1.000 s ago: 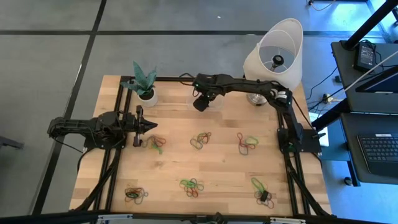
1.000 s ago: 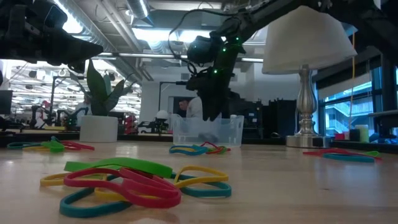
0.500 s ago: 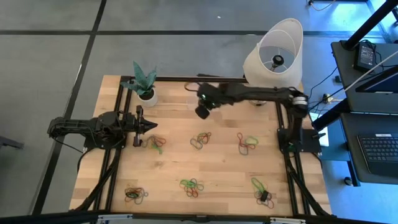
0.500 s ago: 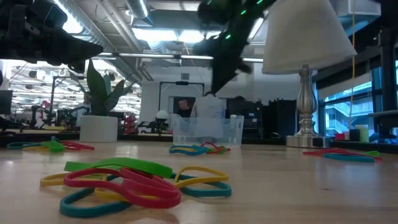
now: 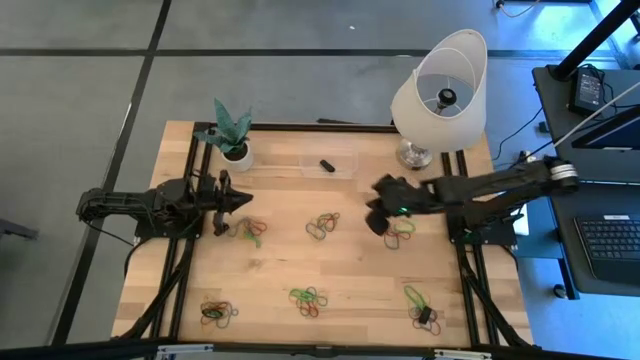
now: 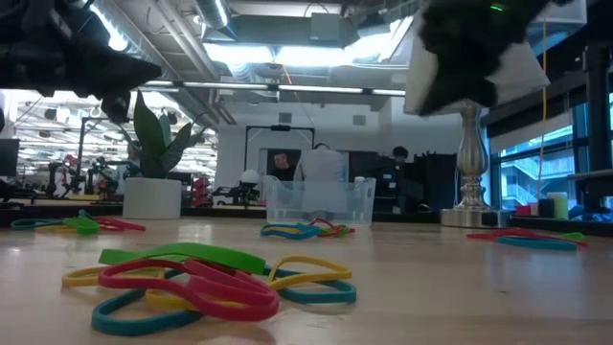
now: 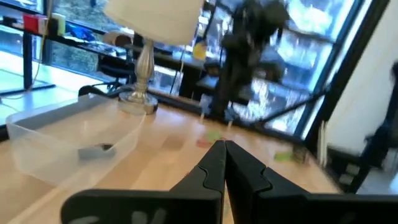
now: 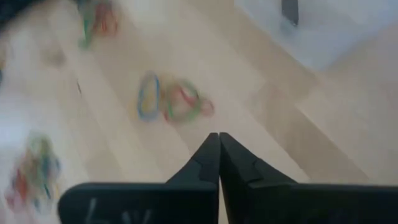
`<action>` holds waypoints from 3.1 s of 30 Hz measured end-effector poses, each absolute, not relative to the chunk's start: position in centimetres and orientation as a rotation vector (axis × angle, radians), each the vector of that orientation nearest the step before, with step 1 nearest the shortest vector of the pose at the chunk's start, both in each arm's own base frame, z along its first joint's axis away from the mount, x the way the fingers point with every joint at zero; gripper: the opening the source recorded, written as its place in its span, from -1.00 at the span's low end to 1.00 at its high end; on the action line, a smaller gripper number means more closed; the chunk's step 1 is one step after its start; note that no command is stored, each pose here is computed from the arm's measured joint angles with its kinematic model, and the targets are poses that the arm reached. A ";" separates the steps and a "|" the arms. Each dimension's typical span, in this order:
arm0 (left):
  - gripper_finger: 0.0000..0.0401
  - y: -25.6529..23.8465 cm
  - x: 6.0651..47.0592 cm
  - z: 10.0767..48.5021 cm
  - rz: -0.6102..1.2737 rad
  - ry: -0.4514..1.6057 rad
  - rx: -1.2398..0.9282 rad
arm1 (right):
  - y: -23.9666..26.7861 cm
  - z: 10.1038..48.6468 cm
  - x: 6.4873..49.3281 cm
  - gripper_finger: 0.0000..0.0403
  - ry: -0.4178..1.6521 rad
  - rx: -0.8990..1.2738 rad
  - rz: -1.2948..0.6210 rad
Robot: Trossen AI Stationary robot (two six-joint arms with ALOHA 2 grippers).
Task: Pick and place rubber bands into bin
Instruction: Put the green rubber band into the transparent bin
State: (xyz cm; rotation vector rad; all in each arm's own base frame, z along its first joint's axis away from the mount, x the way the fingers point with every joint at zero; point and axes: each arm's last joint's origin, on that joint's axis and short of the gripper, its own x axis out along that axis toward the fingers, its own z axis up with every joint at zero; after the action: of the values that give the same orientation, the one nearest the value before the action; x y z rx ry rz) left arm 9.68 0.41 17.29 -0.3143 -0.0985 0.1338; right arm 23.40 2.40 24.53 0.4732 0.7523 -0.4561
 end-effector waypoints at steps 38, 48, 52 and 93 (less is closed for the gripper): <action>-0.98 -6.1 24.6 25.2 0.158 0.944 0.087 | 3.9 20.4 14.3 -0.98 0.621 0.095 -0.068; -0.95 -8.0 25.9 20.5 -0.090 1.322 0.116 | 3.9 20.4 14.3 -0.98 0.626 0.094 -0.069; -0.81 -8.2 26.4 18.7 -0.134 1.413 0.139 | 3.9 20.4 14.3 -0.98 0.628 0.094 -0.070; -0.97 -8.0 26.4 14.5 -0.179 1.622 0.266 | 3.9 20.3 14.3 -0.98 0.632 0.094 -0.071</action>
State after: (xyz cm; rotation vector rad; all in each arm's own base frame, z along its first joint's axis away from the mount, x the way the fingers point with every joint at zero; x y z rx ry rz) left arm 26.45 -8.04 14.49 0.2662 1.6217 -0.1793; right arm 14.31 3.86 20.35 0.0944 0.6320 -0.0710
